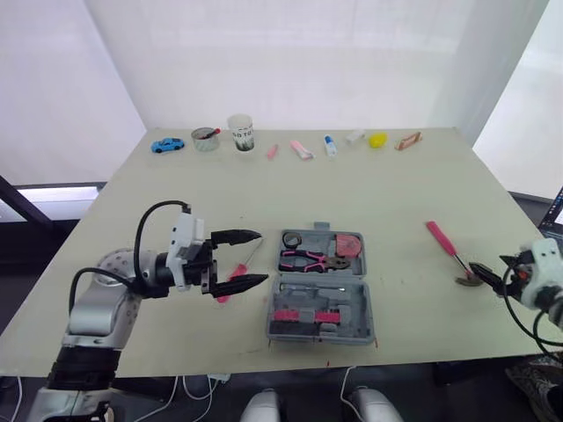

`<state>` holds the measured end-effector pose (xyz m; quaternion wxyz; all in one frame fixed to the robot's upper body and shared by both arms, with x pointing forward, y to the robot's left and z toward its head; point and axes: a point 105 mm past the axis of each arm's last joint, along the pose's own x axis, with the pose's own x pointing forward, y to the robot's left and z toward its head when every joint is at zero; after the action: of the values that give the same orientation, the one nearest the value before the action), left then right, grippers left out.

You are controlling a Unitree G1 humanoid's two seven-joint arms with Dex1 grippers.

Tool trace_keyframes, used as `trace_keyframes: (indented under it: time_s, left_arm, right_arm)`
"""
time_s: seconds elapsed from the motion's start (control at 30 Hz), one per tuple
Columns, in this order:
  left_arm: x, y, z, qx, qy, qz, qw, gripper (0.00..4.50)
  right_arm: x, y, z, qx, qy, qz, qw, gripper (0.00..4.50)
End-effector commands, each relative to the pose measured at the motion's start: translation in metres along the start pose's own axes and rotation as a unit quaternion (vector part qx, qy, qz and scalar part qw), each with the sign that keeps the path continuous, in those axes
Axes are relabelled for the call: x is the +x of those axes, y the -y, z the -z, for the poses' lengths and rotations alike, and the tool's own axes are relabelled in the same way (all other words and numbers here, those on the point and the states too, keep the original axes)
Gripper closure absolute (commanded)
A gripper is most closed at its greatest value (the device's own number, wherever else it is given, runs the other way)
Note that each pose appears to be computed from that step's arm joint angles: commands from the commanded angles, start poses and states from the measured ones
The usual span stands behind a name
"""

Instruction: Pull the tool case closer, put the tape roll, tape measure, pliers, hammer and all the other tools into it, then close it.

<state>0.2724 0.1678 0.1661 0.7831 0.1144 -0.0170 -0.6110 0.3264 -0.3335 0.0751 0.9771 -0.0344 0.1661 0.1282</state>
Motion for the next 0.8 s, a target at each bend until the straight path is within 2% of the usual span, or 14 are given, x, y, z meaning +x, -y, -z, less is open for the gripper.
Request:
trace_keyframes:
  time_s: [0.03,0.33,0.6,0.63,0.67,0.7,0.8]
  left_arm:
    - [0.005,0.006,-0.015,0.021,0.013,0.025,0.999,0.0]
    - [0.013,0.006,-0.032,0.039,0.026,0.044,0.998,0.0]
    - [0.013,0.007,-0.037,0.044,0.026,0.053,0.997,0.0]
    - [0.013,0.007,-0.038,0.044,0.026,0.053,0.997,0.0]
    - [0.013,0.007,-0.038,0.044,0.025,0.053,0.997,0.0]
    - [0.013,0.008,-0.038,0.045,0.024,0.053,0.997,0.0]
    - [0.012,0.008,-0.038,0.046,0.023,0.052,0.997,0.0]
  right_arm:
    - [0.005,0.004,-0.011,-0.006,0.001,-0.003,1.0,0.02]
    - [0.029,0.008,0.007,0.007,-0.061,-0.002,0.998,0.02]
    - [0.038,0.006,0.024,0.039,-0.067,0.009,0.997,0.02]
    - [0.038,0.006,0.026,0.044,-0.063,0.01,0.997,0.53]
    - [0.038,0.005,0.027,0.049,-0.059,0.009,0.997,0.56]
    - [0.038,0.004,0.029,0.054,-0.056,0.007,0.997,0.87]
    - [0.036,0.001,0.037,0.058,-0.056,0.001,0.997,2.06]
